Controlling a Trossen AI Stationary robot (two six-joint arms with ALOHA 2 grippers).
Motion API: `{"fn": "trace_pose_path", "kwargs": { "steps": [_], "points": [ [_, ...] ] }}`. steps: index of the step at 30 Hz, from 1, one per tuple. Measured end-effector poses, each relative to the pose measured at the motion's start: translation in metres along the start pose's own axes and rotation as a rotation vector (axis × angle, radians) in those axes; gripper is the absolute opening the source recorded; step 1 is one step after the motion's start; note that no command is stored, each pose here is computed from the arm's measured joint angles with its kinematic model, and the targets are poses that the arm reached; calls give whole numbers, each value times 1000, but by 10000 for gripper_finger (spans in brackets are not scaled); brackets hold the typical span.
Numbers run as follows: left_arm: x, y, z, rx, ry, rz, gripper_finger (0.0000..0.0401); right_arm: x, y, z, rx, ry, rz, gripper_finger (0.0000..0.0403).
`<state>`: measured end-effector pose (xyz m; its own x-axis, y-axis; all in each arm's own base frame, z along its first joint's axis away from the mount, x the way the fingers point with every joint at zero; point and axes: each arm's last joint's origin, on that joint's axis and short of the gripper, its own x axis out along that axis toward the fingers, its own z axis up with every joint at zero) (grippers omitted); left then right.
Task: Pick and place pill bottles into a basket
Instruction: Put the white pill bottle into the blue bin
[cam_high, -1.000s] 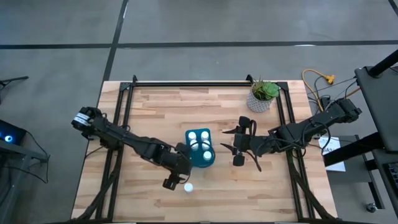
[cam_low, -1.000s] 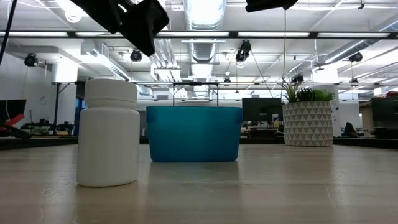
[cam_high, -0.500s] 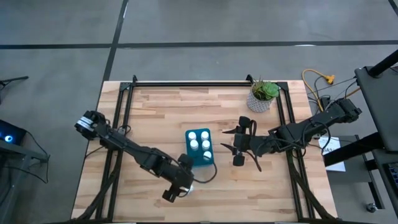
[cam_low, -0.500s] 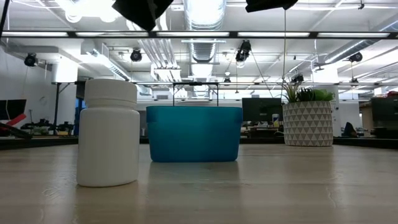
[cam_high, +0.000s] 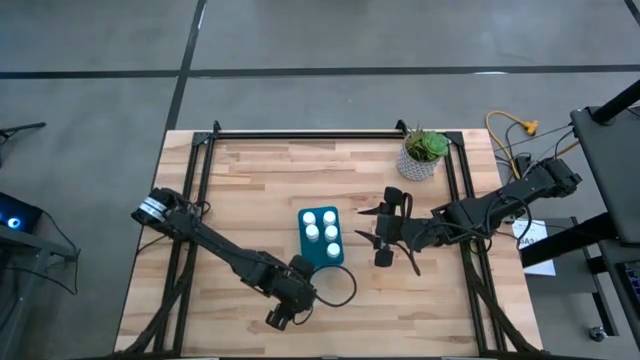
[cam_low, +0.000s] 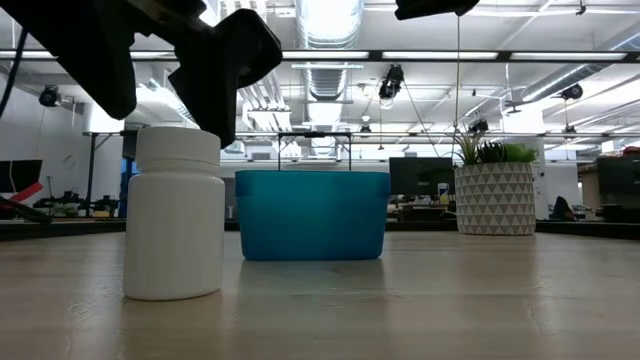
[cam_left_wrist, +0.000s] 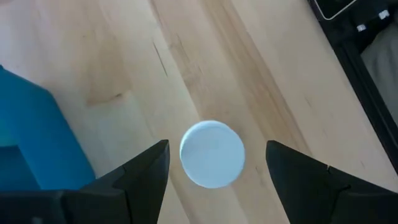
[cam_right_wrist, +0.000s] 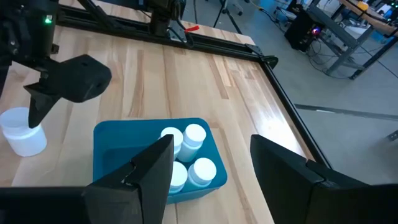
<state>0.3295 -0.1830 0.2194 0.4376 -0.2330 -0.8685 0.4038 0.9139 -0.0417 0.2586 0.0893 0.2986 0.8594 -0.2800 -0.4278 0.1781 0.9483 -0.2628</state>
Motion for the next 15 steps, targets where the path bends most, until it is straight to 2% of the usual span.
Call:
{"fn": "trace_pose_path", "kwargs": {
  "steps": [15],
  "points": [
    [12,1,-2,-1,30,9,242,0,0,0,0,0,0,206]
  ]
}}
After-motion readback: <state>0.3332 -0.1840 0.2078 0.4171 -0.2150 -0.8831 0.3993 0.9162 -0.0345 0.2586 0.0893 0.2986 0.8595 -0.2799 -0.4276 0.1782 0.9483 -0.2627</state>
